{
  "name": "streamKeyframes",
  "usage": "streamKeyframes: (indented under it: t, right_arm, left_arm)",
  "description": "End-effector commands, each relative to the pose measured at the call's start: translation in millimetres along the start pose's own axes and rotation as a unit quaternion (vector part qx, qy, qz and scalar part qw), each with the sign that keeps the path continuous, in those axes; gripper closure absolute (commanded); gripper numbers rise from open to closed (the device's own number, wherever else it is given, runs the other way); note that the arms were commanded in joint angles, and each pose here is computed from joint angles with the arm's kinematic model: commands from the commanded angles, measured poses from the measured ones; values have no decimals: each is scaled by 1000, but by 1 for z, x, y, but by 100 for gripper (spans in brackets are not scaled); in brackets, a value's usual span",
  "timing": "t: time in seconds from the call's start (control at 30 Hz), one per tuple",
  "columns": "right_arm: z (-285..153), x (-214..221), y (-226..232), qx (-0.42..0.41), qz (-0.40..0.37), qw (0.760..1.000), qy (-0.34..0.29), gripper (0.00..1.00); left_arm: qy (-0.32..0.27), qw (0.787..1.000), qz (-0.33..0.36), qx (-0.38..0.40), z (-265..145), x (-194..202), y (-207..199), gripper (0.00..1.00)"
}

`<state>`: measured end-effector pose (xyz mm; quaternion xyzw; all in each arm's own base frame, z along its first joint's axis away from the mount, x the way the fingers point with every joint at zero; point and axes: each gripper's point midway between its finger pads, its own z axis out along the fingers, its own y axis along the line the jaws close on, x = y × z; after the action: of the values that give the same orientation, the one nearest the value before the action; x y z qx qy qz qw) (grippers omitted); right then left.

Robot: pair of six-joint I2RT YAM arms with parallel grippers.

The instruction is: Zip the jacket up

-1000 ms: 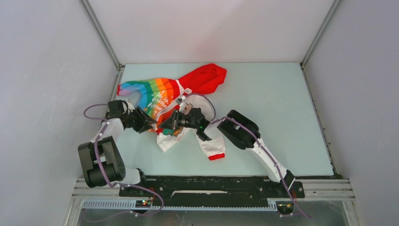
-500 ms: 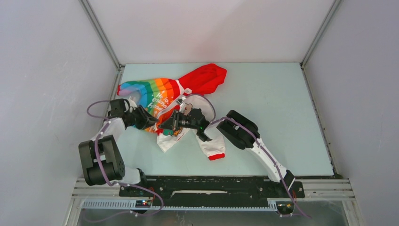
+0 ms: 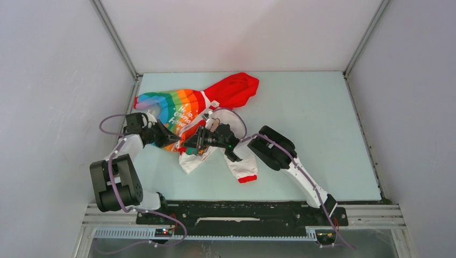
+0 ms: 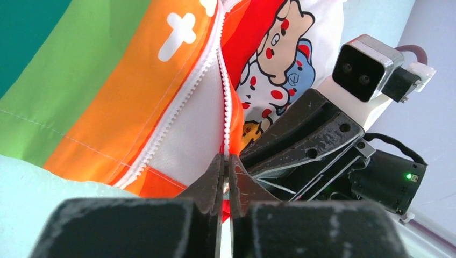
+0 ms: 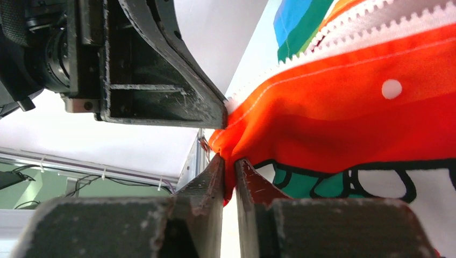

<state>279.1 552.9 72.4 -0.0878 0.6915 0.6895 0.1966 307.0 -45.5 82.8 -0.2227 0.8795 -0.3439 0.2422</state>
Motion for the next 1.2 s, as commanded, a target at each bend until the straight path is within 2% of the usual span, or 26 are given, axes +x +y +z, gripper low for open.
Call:
streamKeyframes:
  t: [0.0, 0.13, 0.37, 0.5, 0.6, 0.83, 0.97, 1.17]
  right_arm:
    - [-3, -2, 6, 19, 13, 1000, -3, 76]
    - [-18, -2, 6, 64, 31, 997, 1, 48]
    - [-34, -7, 38, 29, -8, 999, 13, 43]
    - [-32, -11, 42, 13, -34, 999, 6, 33]
    - [-27, -13, 41, 17, -85, 996, -1, 24]
    - [-14, -17, 47, -9, -167, 986, 1, 22]
    - [-2, -15, 51, -9, -188, 982, 13, 23]
    - [11, -12, 43, -5, -195, 980, 22, 32]
  left_arm:
    - [-15, 999, 27, 25, -4, -5, -15, 100]
    - [-19, 999, 35, 33, -5, -2, -20, 100]
    - [-36, 997, 55, 28, -12, -2, -23, 100]
    - [-34, 997, 65, 23, -13, 0, -25, 100]
    - [-33, 997, 70, 25, -13, 2, -28, 100]
    - [-29, 996, 77, 24, -13, 5, -30, 100]
    - [-29, 996, 77, 23, -12, 4, -29, 100]
    - [-26, 996, 77, 30, -12, 5, -32, 100]
